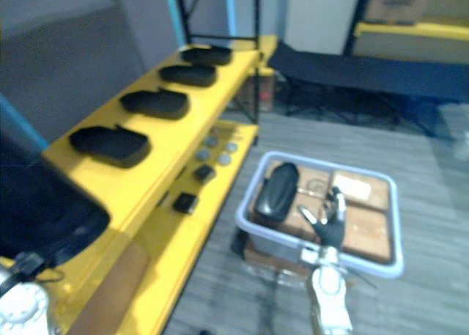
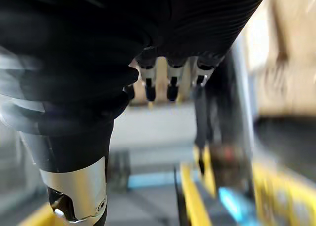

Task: Walk over and take plastic housings, then place them on the shelf

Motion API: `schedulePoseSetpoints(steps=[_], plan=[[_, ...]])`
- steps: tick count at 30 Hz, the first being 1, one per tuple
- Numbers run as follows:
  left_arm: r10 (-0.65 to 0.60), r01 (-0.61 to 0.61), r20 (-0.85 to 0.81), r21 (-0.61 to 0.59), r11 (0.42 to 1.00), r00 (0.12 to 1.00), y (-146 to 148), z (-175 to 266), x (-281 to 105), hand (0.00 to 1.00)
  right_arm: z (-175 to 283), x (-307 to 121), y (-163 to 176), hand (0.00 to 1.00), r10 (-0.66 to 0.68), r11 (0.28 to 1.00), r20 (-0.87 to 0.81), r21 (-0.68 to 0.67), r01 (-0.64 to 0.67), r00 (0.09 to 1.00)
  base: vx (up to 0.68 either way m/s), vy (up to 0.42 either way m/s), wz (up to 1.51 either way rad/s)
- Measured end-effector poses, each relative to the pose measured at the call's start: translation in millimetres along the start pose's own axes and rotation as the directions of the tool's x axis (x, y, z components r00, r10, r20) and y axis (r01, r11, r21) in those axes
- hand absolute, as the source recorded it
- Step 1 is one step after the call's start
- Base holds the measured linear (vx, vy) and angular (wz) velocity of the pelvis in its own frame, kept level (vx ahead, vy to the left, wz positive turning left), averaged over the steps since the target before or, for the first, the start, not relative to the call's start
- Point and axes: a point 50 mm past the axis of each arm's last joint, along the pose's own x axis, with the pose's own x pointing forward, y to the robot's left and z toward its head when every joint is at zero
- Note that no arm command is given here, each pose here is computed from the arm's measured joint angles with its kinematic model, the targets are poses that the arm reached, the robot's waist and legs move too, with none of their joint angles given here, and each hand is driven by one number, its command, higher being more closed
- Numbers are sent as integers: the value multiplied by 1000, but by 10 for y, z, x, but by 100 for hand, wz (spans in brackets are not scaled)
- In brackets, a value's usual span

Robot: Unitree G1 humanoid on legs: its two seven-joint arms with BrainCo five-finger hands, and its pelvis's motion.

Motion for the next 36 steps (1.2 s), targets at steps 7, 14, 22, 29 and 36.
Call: schedulePoseSetpoints(steps=[7, 14, 22, 29, 36], plan=[[141, -145, -193, -7, 989, 971, 413, -150, -298, 100, -56, -18, 332, 0, 150, 989, -50, 11, -150, 987, 29, 19, 61], [-35, 17, -133, -136, 991, 991, 258, 27, -253, 100, -88, -6, 196, 0, 87, 992, -69, -81, -93, 994, 48, 85, 109], [-132, 107, -80, -263, 959, 988, -8, 86, -207, 100, -75, 6, 119, 0, 80, 991, -52, -104, -85, 995, 13, 82, 25], [-309, 290, 21, -408, 866, 951, -444, 205, -135, 100, -121, -108, -227, 0, -40, 988, -56, -150, 31, 998, 10, 98, 68], [-352, 319, -14, -393, 862, 936, -428, 161, -251, 100, -209, -258, -312, 0, 18, 980, -114, -196, -40, 993, -82, -64, -8]])
